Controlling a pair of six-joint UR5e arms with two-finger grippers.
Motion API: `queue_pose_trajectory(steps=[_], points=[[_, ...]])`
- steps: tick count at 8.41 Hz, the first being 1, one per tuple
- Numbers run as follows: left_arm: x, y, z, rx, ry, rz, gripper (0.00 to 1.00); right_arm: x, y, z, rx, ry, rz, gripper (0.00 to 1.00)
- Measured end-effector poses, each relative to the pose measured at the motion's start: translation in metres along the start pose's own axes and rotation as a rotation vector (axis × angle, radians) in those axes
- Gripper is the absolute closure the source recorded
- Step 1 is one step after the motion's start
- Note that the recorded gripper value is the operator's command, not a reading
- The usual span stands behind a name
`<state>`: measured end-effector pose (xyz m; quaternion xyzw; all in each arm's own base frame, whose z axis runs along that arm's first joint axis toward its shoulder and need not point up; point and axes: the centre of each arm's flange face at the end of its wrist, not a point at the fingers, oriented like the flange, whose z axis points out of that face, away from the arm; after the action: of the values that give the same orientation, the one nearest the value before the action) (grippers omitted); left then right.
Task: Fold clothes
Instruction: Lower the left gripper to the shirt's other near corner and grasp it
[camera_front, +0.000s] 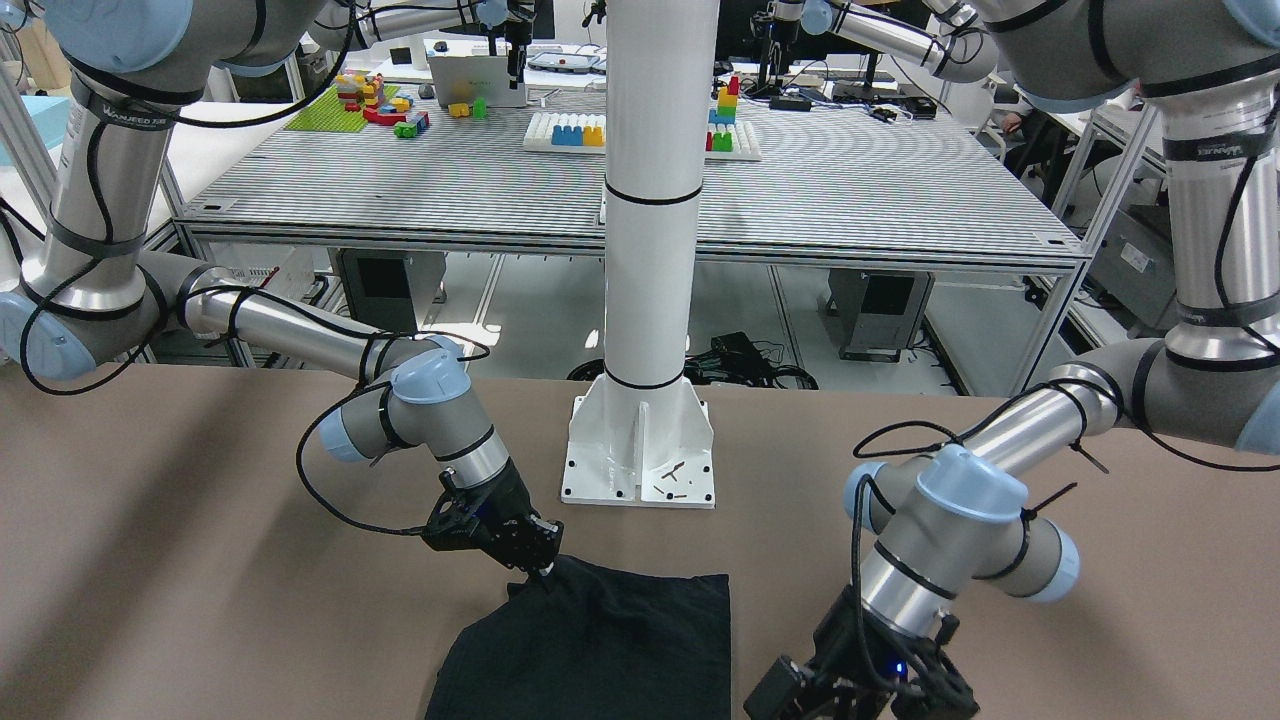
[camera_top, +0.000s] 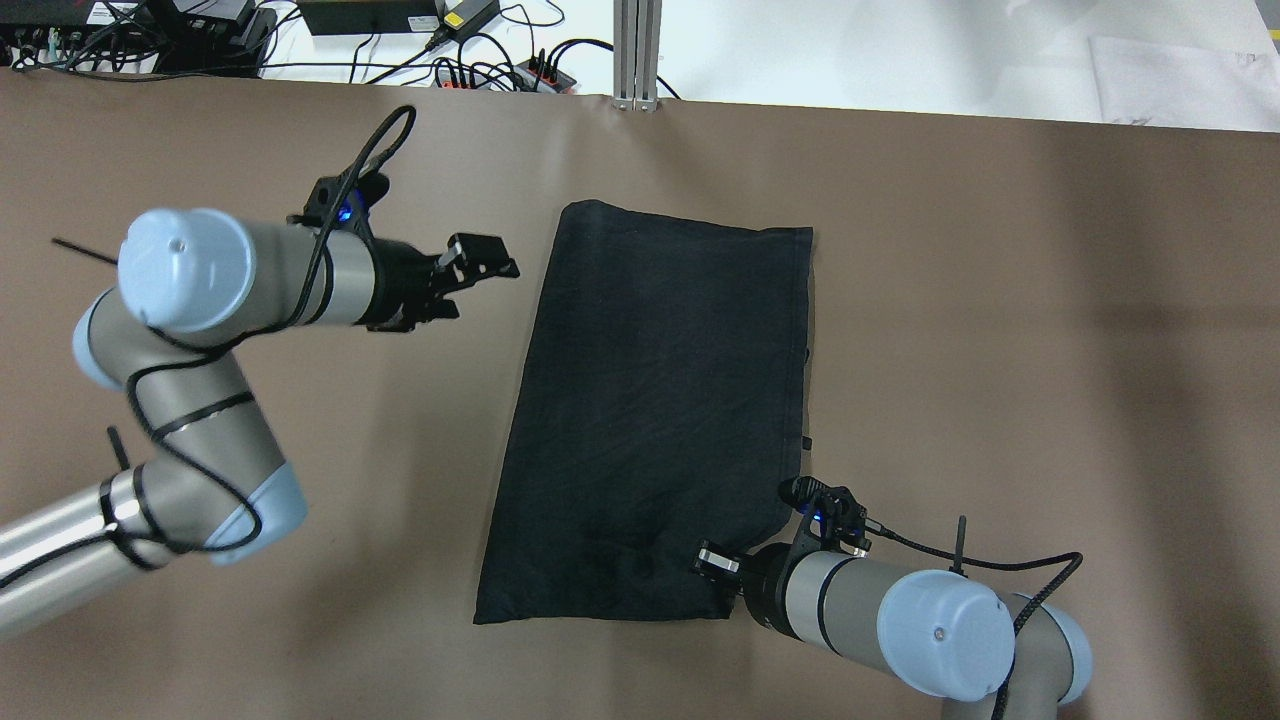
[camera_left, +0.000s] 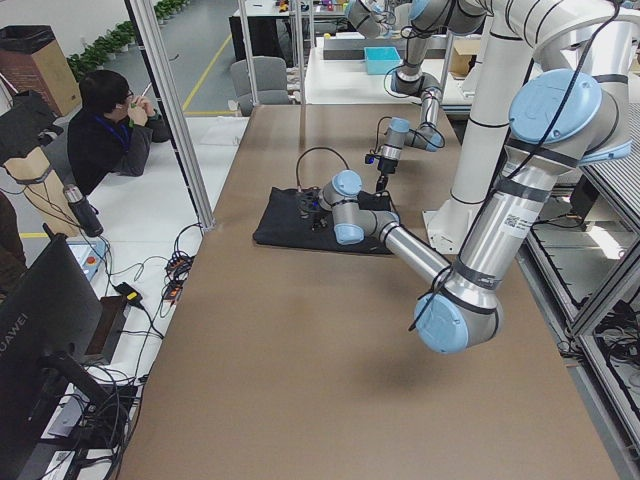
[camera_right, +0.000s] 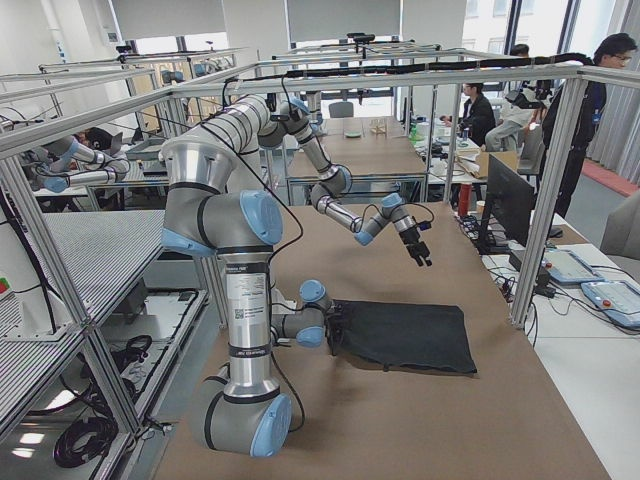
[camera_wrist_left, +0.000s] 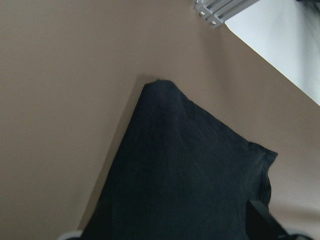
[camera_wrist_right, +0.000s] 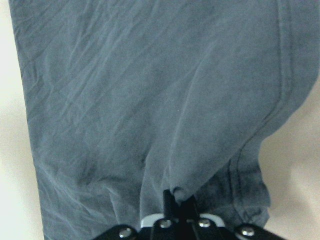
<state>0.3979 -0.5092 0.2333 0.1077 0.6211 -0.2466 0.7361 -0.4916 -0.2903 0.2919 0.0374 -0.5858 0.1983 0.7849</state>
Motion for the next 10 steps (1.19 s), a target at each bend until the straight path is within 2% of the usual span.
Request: queue_pose_trajectory(steps=[2, 4, 6, 8, 10], points=[[-0.038, 0.072, -0.025, -0.014, -0.035, -0.054, 0.05, -0.001, 0.0, -0.002, -0.006, -0.002, -0.008, 1.0], [-0.094, 0.152, -0.03, 0.001, -0.012, -0.054, 0.05, 0.0, 0.0, -0.002, -0.006, -0.001, -0.031, 1.0], [-0.123, 0.218, -0.029, 0.022, -0.014, -0.028, 0.05, 0.001, -0.001, -0.003, -0.004, 0.0, -0.046, 1.0], [-0.136, 0.265, -0.023, 0.025, -0.039, -0.017, 0.05, 0.001, -0.001, -0.003, -0.004, 0.0, -0.057, 1.0], [-0.143, 0.287, -0.003, 0.024, -0.067, -0.005, 0.06, 0.0, -0.001, -0.003, -0.003, -0.001, -0.059, 1.0]])
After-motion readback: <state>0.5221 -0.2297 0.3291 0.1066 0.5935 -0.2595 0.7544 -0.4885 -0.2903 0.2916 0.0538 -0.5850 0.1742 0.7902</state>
